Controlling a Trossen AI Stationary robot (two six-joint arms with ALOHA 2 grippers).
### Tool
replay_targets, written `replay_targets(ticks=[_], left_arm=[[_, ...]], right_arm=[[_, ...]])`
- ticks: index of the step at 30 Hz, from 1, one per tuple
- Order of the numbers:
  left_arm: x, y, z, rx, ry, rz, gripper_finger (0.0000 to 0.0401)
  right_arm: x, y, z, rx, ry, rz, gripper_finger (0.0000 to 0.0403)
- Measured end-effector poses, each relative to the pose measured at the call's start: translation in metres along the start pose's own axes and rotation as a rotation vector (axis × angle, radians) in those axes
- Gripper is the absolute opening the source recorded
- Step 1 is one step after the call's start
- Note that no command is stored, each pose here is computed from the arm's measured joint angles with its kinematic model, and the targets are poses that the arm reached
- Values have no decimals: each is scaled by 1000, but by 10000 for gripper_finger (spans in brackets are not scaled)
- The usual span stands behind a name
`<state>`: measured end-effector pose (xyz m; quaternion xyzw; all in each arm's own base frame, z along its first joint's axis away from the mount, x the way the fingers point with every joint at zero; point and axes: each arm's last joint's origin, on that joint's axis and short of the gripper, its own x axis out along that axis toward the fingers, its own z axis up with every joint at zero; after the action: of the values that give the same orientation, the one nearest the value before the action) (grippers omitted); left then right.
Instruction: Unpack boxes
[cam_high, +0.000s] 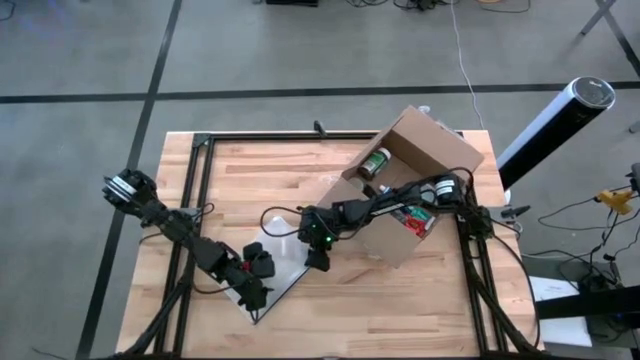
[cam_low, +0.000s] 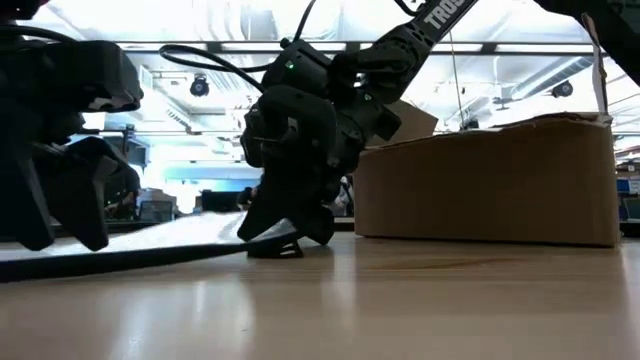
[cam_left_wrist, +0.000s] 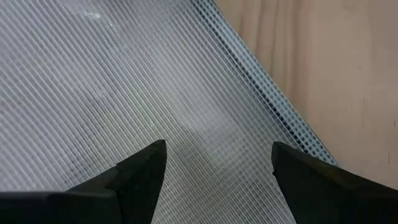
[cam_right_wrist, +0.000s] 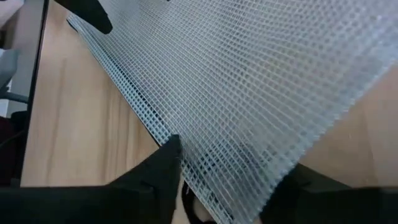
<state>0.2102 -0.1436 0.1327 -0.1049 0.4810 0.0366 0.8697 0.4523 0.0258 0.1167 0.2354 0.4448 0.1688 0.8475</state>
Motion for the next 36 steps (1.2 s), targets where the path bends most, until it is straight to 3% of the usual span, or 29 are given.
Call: replay_targets(ticks=[4, 11, 23, 30, 36], left_arm=[[0, 0, 0, -1, 0, 1, 276], [-5, -3, 9, 65, -43, 53, 276], [-47, -19, 59, 350, -154, 382, 276], [-54, -6, 71, 370, -77, 464, 276], [-52, 3, 74, 369, -8, 439, 276]], right_arm=[[0, 2, 2, -36, -6, 14, 11], [-3, 6, 9, -65, -22, 16, 2], [-9, 30, 29, -163, -9, 23, 0], [-10, 61, 36, -258, 38, 29, 0], [-14, 82, 42, -340, 67, -64, 0]])
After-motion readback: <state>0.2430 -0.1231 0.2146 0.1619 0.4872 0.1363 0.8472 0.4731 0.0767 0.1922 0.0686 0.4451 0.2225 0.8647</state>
